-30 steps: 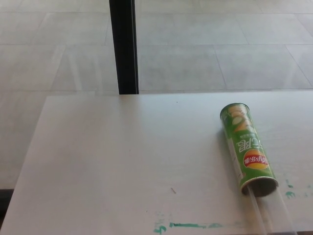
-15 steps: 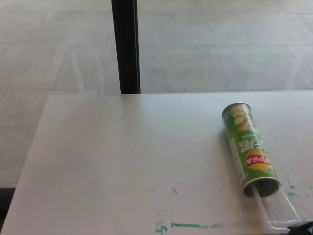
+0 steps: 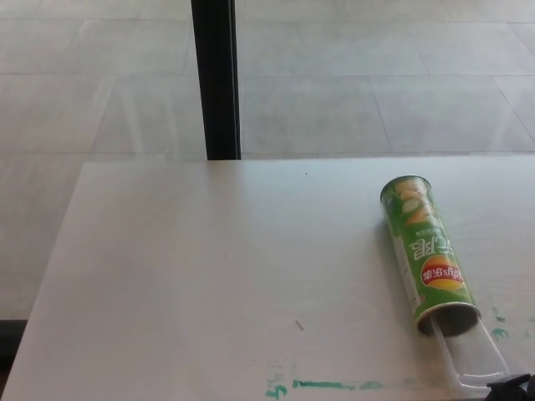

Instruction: Use the right hand as a fist to push the chips tray inside its container kept in the middle of the desk

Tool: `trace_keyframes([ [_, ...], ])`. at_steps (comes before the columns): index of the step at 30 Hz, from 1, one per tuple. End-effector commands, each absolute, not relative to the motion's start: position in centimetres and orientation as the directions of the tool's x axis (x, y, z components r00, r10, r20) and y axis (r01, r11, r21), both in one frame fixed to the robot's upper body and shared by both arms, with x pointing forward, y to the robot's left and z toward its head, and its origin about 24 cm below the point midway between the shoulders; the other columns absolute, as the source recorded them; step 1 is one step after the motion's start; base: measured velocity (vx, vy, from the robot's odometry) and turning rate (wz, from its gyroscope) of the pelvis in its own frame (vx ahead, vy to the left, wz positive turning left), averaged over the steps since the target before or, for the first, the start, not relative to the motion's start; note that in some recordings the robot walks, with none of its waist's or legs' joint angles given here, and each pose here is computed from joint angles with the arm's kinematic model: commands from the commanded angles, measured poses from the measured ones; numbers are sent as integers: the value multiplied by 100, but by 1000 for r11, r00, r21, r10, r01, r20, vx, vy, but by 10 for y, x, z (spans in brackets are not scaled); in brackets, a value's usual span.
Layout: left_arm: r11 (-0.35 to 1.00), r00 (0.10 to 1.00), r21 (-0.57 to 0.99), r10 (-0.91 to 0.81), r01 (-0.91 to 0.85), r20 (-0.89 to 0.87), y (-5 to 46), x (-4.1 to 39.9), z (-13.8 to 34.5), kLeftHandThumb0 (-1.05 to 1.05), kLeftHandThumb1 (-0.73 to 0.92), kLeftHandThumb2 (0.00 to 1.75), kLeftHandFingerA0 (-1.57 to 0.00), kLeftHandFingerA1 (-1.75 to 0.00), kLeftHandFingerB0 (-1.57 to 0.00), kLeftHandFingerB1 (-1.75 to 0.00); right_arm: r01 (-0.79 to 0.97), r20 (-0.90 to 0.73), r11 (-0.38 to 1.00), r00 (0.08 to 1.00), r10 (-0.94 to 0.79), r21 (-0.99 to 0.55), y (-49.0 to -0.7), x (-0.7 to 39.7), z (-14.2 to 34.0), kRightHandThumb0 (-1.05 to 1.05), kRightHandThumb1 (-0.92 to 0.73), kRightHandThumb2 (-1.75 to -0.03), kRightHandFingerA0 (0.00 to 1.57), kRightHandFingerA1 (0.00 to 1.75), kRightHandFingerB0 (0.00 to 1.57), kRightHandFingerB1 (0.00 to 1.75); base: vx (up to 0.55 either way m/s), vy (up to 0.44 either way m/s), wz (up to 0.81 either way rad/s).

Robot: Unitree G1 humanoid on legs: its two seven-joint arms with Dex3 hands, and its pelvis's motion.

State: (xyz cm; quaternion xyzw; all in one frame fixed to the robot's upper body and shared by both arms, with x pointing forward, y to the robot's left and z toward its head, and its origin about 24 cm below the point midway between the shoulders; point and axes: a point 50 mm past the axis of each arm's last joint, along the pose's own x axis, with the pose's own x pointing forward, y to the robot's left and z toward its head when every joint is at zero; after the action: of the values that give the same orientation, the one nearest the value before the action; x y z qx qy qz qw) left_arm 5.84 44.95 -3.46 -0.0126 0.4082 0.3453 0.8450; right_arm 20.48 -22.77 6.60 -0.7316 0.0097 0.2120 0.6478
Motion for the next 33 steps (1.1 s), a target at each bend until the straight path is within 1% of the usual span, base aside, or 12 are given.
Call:
trace_keyframes([
  [1, 746, 423, 250, 582, -617, -694, 453, 60, -31, -29, 27, 171, -37, -104, -21, -86, -275, -310, -179, 927, 213, -945, -233, 213, 66, -64, -80, -64, 88, 106, 59, 42, 0, 0, 0],
  [2, 744, 424, 242, 581, -623, -695, 453, 60, -31, -18, 61, 135, -50, -88, -37, -79, -276, -311, -178, 927, 210, -944, -232, 215, 66, -65, -80, -65, 86, 109, 59, 42, 0, 0, 0],
  [6, 766, 429, 278, 577, -580, -695, 452, 60, -31, -20, 58, 133, -48, -86, -37, -78, -286, -319, -180, 927, 198, -941, -227, 224, 68, -66, -82, -65, 84, 113, 56, 43, 0, 0, 0],
  [7, 765, 428, 279, 578, -580, -695, 452, 60, -31, -33, 26, 171, -40, -104, -27, -89, -282, -315, -178, 928, 198, -943, -226, 226, 68, -66, -82, -65, 84, 110, 57, 43, 0, 0, 0],
  [8, 766, 429, 279, 578, -579, -694, 452, 61, -31, -33, 26, 171, -40, -104, -27, -89, -282, -314, -177, 929, 197, -943, -226, 226, 68, -66, -82, -65, 84, 110, 57, 43, 0, 0, 0],
  [9, 760, 422, 283, 583, -585, -694, 452, 61, -31, -33, 27, 170, -39, -102, -25, -85, -255, -288, -168, 933, 216, -952, -223, 227, 70, -64, -79, -64, 90, 110, 60, 43, 0, 0, 0],
  [10, 761, 422, 286, 584, -582, -694, 452, 61, -31, -20, 58, 132, -47, -84, -33, -75, -254, -288, -170, 933, 217, -952, -222, 228, 71, -64, -79, -64, 89, 110, 59, 42, 0, 0, 0],
  [13, 769, 432, 285, 578, -572, -693, 452, 60, -31, -19, 58, 132, -47, -84, -34, -75, -248, -283, -176, 933, 220, -953, -220, 230, 72, -63, -78, -64, 88, 114, 58, 42, 0, 0, 0],
  [14, 764, 428, 287, 583, -578, -690, 452, 60, -31, -33, 26, 171, -41, -104, -27, -87, -252, -287, -175, 933, 216, -952, -220, 230, 72, -64, -79, -64, 86, 116, 58, 41, 0, 0, 0],
  [15, 764, 428, 288, 584, -578, -690, 452, 60, -31, -20, 57, 132, -49, -86, -36, -77, -254, -286, -164, 933, 217, -953, -220, 231, 72, -63, -78, -64, 86, 120, 58, 42, 0, 0, 0],
  [24, 760, 437, 254, 575, -598, -692, 453, 61, -30, -19, 62, 137, -49, -88, -34, -78, -261, -294, -172, 932, 211, -950, -220, 236, 75, -61, -78, -64, 88, 98, 56, 41, 0, 0, 0],
  [33, 741, 417, 239, 579, -627, -700, 454, 55, -30, -18, 65, 138, -43, -85, -30, -76, -272, -311, -199, 929, 200, -941, -209, 247, 66, -61, -77, -63, 85, 105, 56, 40, 0, 0, 0],
])
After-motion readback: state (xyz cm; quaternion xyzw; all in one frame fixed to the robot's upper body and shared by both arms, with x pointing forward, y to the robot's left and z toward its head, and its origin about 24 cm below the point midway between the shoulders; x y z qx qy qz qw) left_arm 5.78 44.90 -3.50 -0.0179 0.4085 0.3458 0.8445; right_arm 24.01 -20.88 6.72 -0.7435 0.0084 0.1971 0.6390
